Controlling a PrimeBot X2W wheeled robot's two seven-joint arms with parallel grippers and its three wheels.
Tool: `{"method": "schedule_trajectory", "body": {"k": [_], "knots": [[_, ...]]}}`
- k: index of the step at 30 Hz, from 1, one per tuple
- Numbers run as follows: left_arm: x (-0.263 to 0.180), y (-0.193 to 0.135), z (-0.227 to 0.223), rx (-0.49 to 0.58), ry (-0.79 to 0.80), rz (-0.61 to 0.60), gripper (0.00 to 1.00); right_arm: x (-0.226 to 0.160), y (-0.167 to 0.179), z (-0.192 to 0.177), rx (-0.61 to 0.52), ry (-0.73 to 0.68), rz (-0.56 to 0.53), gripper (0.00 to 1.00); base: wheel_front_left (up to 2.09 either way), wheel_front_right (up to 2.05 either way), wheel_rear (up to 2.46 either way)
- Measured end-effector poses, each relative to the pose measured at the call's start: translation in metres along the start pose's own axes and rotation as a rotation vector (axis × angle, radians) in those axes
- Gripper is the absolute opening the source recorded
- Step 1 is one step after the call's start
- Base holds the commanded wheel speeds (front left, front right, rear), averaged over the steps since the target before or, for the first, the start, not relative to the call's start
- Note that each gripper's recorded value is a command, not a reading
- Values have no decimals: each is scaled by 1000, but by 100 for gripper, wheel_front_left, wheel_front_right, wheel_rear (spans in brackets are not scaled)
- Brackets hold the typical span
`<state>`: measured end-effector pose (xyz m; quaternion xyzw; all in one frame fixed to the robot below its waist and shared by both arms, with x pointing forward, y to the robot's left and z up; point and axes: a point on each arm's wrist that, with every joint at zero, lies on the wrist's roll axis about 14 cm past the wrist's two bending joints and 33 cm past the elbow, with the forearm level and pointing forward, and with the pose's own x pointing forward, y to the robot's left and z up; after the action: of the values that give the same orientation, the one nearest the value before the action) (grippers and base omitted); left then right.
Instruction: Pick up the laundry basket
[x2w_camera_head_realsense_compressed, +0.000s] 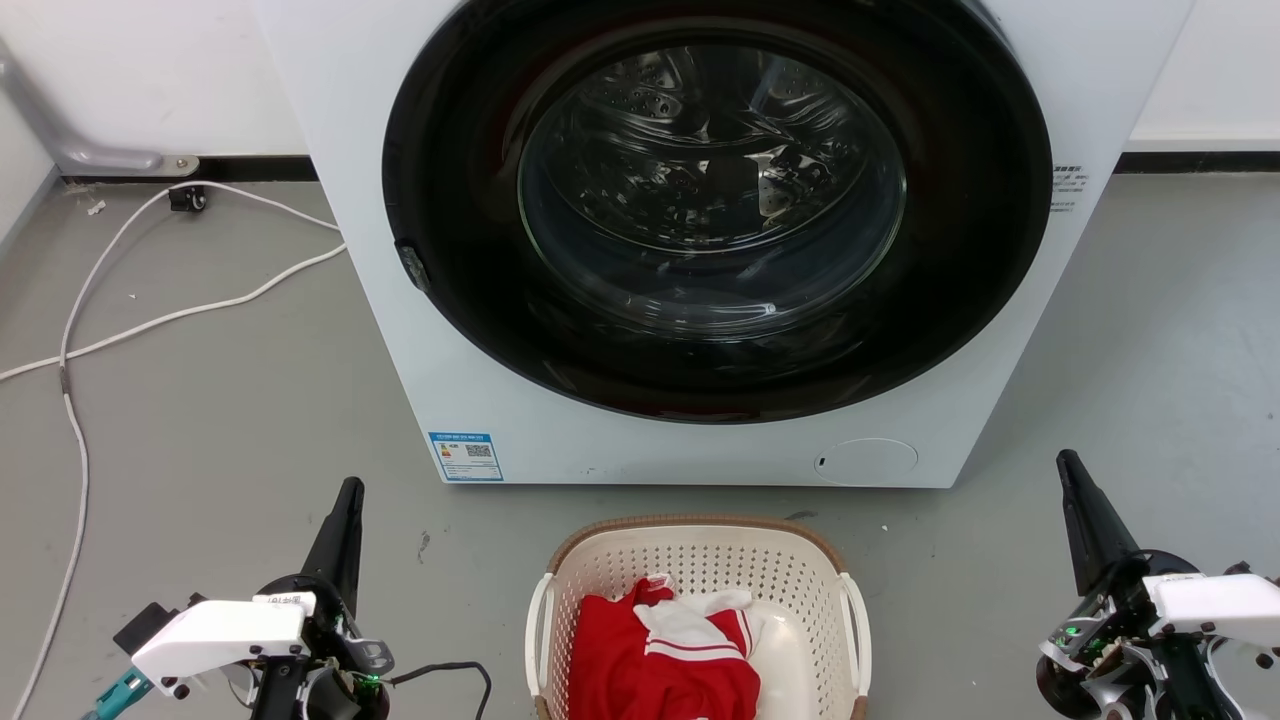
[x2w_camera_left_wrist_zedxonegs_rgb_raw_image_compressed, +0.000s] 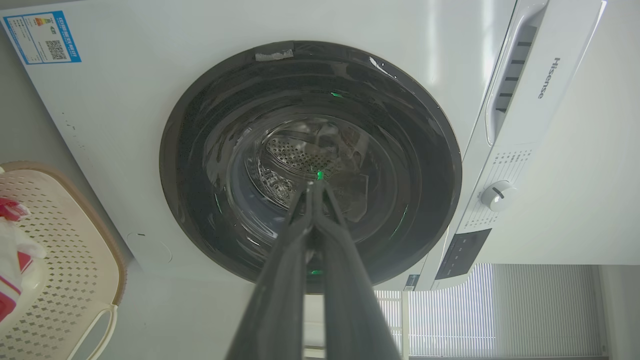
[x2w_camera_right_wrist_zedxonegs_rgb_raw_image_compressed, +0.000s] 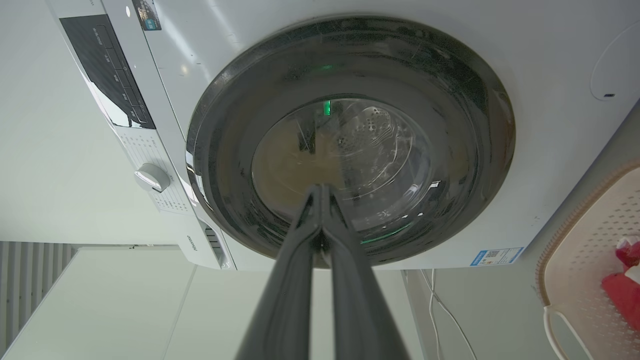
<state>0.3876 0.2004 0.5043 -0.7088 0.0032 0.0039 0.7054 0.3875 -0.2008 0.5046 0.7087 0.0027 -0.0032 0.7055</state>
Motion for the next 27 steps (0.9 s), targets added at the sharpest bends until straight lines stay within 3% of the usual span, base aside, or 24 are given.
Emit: {"method": "schedule_trajectory", "body": {"k": [27], "knots": [[0,0,0,0,1,0,0,0,0,0,1,0,0,0,0,0,0]]}}
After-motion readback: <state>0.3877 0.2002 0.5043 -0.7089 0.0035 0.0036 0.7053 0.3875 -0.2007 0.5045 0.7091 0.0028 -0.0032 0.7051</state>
